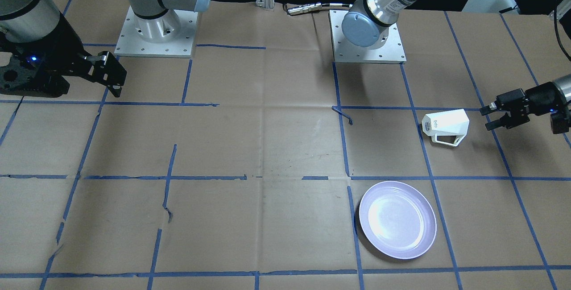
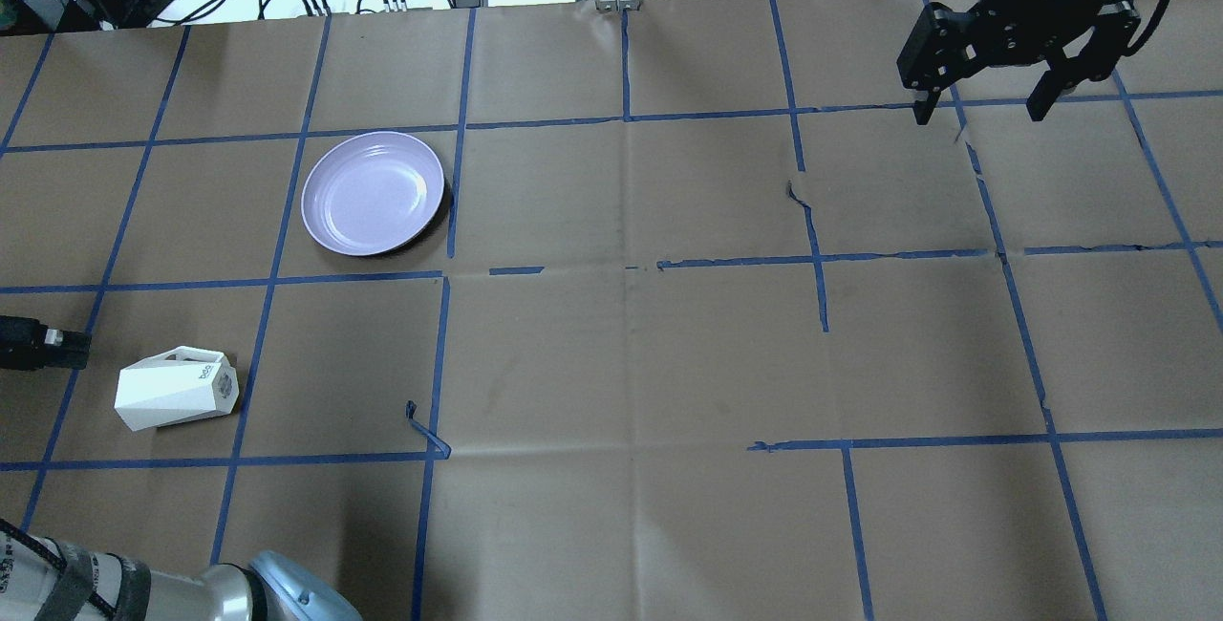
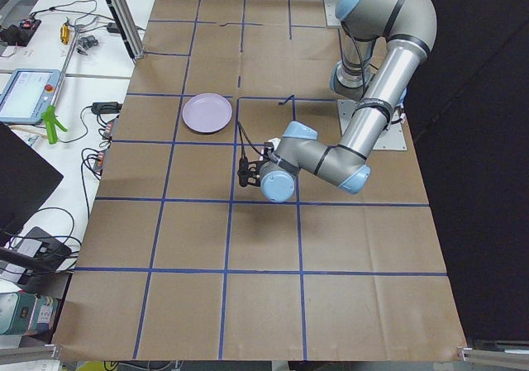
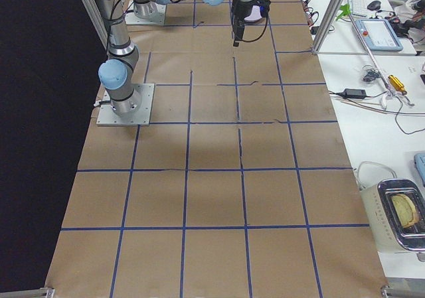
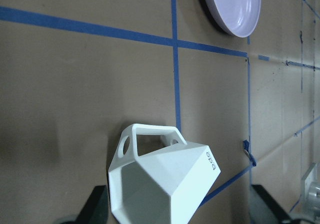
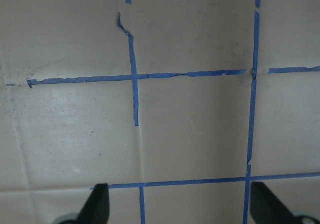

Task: Flip cup and place on plate
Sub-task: 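Close the left gripper on the white cup's rim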

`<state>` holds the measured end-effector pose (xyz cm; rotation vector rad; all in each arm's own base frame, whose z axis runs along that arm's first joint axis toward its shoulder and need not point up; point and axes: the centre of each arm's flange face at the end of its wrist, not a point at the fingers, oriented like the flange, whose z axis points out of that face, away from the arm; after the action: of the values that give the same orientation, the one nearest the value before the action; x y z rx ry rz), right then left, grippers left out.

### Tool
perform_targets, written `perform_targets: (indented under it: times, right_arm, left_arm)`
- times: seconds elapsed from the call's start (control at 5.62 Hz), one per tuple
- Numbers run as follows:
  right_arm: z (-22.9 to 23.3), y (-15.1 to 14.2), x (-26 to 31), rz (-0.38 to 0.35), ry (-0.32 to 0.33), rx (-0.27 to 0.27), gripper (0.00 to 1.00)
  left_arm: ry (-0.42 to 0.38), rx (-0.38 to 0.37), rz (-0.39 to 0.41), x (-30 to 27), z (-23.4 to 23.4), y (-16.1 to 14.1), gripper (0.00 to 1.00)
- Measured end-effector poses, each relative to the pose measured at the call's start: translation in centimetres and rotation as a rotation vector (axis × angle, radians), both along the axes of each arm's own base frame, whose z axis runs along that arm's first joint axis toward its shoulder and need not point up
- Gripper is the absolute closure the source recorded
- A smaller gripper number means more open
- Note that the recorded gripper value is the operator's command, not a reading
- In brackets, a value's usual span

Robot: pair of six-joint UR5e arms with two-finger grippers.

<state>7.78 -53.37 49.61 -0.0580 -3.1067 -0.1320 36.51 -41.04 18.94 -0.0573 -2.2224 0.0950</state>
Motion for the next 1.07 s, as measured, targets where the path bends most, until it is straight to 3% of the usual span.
perform_targets:
  times: [0.18,0.36,0.53,0.71,1.07]
  right_arm:
    - [0.0,0.0,0.0,0.000,0.000,0.000,0.00]
    - [0.0,0.0,0.0,0.000,0.000,0.000,0.00]
    - [0.0,0.0,0.0,0.000,0.000,0.000,0.00]
    - [0.0,0.0,0.0,0.000,0.000,0.000,0.00]
    - [0.0,0.0,0.0,0.000,0.000,0.000,0.00]
  left_arm:
    - [0.093,0.004,-0.030,-1.0,-1.5,0.6,0.02]
    - [0.172,0.016,-0.045,-2.5,-2.8,1.5,0.20]
    - [0.209,0.022,-0.051,-3.6,-3.7,2.1,0.62]
    - [0.211,0.011,-0.061,-3.7,-3.8,2.2,0.97]
    - [0.196,-0.012,-0.072,-3.4,-3.3,2.0,1.00]
